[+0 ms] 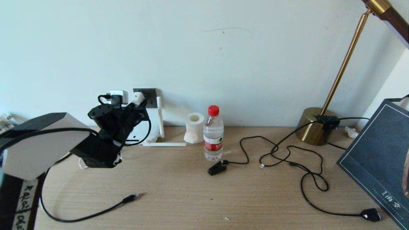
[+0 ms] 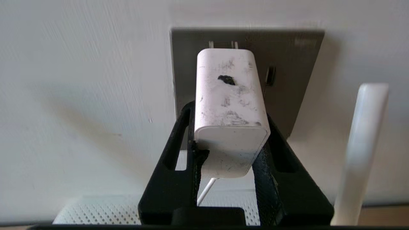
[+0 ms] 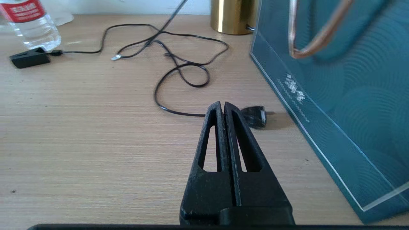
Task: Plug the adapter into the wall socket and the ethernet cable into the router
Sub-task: Plug plug into socket
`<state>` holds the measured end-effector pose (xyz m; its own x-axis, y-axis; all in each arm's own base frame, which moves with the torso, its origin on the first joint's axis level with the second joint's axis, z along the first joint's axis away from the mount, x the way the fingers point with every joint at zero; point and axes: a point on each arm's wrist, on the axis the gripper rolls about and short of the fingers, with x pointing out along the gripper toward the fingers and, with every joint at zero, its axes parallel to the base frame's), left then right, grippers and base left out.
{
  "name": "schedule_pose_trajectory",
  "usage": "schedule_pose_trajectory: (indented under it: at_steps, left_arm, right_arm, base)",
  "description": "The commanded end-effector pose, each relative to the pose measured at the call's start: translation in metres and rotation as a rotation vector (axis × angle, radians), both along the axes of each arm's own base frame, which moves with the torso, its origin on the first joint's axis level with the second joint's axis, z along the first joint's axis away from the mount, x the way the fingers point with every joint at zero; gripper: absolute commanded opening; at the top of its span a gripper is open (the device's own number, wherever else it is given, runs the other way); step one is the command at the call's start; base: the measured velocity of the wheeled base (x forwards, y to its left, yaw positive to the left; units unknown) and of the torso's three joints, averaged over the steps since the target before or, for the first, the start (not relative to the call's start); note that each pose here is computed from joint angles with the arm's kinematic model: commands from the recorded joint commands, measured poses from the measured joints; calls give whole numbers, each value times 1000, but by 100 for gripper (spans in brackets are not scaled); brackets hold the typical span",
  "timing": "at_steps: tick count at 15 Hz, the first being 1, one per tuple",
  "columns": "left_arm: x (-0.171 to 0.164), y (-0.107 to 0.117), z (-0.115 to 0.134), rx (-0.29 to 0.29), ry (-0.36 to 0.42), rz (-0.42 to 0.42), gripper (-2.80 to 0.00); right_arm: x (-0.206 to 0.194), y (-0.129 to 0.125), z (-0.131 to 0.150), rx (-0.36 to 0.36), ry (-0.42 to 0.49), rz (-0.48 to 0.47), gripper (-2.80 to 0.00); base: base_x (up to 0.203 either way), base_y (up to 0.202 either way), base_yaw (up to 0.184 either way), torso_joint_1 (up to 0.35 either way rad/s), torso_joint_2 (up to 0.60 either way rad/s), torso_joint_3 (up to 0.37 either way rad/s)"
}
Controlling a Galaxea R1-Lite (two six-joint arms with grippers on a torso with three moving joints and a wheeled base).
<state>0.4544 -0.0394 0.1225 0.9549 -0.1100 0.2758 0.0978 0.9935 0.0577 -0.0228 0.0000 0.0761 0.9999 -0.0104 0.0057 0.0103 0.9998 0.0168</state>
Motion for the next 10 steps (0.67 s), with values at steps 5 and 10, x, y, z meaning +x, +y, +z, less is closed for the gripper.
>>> schedule_pose_trajectory:
  at_steps: [5, 10]
  left_arm:
    - [-10, -1, 0, 3, 26, -6, -280]
    - [-7, -1, 10, 7, 81, -9, -280]
  right_arm:
    - [0, 0, 0, 0, 0, 0, -280]
    - [0, 0, 0, 0, 0, -2, -280]
  base:
    - [0, 0, 0, 0, 0, 0]
    - [0, 0, 0, 0, 0, 0]
